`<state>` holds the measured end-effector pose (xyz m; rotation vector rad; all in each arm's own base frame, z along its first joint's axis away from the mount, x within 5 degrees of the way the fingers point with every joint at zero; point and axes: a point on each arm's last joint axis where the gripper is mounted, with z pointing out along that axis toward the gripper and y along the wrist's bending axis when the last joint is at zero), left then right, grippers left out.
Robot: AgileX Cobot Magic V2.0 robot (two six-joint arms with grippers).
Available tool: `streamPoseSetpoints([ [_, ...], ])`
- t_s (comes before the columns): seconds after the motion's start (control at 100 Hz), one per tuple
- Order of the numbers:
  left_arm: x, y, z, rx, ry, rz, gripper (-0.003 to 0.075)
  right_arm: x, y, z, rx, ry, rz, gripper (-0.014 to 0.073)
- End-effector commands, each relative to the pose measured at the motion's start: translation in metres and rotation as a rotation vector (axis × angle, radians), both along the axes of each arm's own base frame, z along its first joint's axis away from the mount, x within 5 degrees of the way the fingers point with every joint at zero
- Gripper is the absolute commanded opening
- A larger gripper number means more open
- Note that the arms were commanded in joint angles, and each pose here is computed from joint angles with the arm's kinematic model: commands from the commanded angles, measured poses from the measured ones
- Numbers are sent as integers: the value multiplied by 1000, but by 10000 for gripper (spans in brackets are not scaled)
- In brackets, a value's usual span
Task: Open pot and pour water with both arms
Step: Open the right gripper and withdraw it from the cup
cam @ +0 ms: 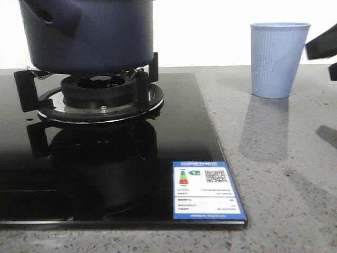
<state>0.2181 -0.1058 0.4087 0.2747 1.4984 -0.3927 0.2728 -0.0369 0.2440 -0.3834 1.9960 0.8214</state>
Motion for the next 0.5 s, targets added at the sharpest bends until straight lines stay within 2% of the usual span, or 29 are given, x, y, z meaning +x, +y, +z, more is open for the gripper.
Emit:
streamPoseSetpoints([
  [0.0,-3,-4,22,-61,-134,10,358,-8,-5,23,97,-49,22,592],
  [0.15,6,-21,10,-20,-110,-29,358,-14,-16,23,162,18,-15,592],
  [0.49,33,-40,-21,48,-31,-34,358,-16,-15,26,165,18,-8,592],
])
